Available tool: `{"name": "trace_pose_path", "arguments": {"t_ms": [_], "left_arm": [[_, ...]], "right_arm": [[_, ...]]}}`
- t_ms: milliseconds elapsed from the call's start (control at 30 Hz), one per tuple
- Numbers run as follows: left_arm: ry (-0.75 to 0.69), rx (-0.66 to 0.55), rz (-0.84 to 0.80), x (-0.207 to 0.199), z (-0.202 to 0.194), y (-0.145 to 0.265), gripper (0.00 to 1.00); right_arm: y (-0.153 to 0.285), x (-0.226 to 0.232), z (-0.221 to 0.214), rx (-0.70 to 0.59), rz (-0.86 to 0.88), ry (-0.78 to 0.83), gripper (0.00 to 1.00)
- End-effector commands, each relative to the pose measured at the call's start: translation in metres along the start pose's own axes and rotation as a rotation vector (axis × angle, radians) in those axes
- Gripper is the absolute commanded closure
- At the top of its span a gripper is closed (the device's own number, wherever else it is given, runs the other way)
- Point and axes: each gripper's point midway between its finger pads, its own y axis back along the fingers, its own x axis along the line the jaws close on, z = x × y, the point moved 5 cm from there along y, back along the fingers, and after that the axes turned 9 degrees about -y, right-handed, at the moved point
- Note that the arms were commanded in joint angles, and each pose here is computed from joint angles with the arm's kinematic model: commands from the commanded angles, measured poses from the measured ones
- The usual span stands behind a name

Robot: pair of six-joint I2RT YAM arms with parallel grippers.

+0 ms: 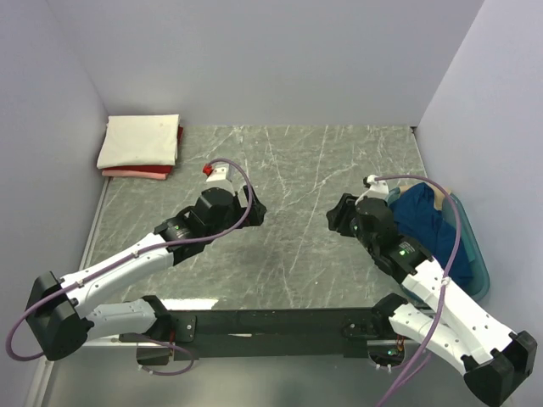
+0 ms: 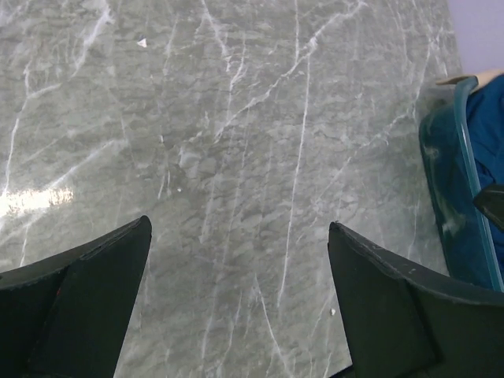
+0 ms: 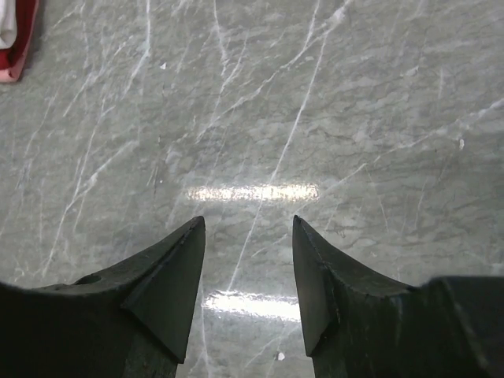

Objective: Fold and stack the t-shirts
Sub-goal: Grab the tshirt from the pile

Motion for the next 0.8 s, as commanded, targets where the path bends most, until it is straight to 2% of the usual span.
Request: {"name": "trace_pose_path", "arguments": {"t_ms": [0, 267, 433, 533, 567, 600, 767], "left_arm": [[-0.025, -0.021, -0.084, -0.018, 0.023, 0.014, 0.01], [-0.056, -0.004, -0.174, -0.027, 0.028, 0.031, 0.01], [-0.082, 0.037, -0.217, -0.030, 0.024, 0.038, 0.01], [-0.090, 0.037, -0.244, -0.033, 0.027, 0.043, 0.01], [-0.098, 0.039, -0.257, -0.035, 0.029, 0.047, 0.00], [-0.103, 0.042, -0.263, -0.035, 0.030, 0.048, 0.01], [-0.143, 0.063, -0.264, -0.034, 0.033, 0.057, 0.01]], "right_arm": [[0.005, 0.001, 0.009, -0.033, -0.016, -0.020, 0.44], [0.001, -0.012, 0.007, -0.014, -0.159, -0.049, 0.44], [-0.005, -0.021, 0.024, -0.078, -0.276, -0.049, 0.40], [-0.013, -0.045, 0.051, -0.103, -0.406, -0.095, 0.40], [-0.018, -0.051, 0.054, -0.072, -0.416, -0.100, 0.40], [-0.017, -0.067, 0.074, -0.114, -0.474, -0.151, 0.41], [0.001, -0.129, 0.116, -0.250, -0.724, -0.293, 0.41]]}}
